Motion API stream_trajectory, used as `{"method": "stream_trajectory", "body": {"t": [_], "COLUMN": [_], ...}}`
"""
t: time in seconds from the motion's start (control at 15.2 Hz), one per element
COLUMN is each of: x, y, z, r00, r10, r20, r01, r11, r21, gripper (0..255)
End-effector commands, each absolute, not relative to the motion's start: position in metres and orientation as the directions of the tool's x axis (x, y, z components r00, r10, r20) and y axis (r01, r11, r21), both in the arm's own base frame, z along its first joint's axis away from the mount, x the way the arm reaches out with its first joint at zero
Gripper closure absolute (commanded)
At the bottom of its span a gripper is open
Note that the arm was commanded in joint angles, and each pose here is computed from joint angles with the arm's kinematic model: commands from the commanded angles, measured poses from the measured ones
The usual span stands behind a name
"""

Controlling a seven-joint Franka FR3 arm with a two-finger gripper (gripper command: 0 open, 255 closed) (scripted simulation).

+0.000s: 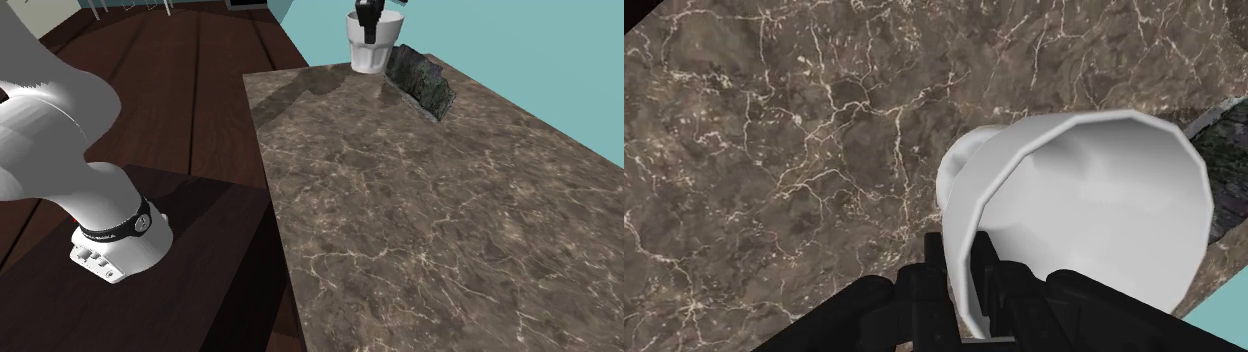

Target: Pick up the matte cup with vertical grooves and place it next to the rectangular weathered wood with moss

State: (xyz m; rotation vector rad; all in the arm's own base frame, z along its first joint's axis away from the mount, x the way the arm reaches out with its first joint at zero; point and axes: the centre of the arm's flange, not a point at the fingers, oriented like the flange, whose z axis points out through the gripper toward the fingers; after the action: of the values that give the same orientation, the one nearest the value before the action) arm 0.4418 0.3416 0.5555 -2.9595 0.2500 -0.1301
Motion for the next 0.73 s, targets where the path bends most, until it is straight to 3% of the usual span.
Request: {"method": "stream_trajectory", "body": {"t": [0.0,0.66], "x": [0.434,0.406], "y": [0.368,0.497], "z": [0.556,0.556], "r00": [0.982,0.982], "r10": [-0.175,-0.175], "r20": [0.073,0.073], "r01": [-0.16,-0.16], "r11": [-0.971,-0.971], "r21": [-0.176,-0.176], "gripper": [255,255]}}
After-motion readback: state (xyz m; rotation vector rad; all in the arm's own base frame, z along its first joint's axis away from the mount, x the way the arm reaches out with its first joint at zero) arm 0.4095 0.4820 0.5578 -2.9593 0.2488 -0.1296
